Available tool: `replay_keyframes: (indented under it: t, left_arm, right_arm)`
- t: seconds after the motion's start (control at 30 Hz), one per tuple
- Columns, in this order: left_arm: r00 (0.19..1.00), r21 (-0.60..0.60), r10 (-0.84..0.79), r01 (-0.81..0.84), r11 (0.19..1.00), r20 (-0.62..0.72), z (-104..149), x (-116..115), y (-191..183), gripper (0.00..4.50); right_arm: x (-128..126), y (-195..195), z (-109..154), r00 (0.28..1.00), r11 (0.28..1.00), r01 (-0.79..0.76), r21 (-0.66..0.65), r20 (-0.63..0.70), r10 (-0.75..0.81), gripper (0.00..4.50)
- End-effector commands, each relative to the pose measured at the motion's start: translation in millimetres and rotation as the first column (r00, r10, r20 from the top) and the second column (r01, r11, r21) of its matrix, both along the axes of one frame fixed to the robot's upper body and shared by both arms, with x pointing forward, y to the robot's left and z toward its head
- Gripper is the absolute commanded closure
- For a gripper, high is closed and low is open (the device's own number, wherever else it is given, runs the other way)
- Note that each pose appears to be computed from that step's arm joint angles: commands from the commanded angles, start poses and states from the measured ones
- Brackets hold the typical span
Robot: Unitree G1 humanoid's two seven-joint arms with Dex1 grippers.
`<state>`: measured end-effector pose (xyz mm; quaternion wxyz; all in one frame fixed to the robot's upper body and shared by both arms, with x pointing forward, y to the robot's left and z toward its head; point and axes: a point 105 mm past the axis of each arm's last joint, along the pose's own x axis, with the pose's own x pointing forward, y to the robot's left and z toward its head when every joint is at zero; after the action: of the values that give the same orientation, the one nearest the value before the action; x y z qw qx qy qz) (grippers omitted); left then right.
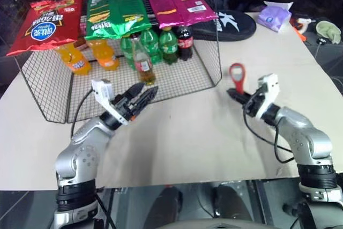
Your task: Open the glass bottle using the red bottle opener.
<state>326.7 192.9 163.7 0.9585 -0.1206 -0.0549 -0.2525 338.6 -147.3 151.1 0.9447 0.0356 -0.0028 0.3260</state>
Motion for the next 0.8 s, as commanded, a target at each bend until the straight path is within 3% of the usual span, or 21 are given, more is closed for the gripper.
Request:
replay_keyframes:
  t: [0.03, 0.33, 0.8]
  left_arm:
    - [0.982, 0.041, 0.152, -0.157, 0.987, 0.114, 20, 16, 13, 0.72]
    - [0.935, 0.19, 0.243, -0.296, 0.936, 0.26, 45, 59, 17, 0.72]
    - [0.953, 0.251, 0.179, -0.241, 0.938, 0.244, 39, 103, 6, 0.72]
  right_arm:
    - [3, -10, 14, 0.993, 0.998, 0.066, -0.01, 0.102, -0.065, 4.5]
    - [4, 1, 17, 0.989, 0.999, 0.047, 0.005, 0.142, -0.047, 4.5]
    - [0, 3, 16, 0.985, 0.997, 0.071, 0.015, 0.158, -0.073, 4.5]
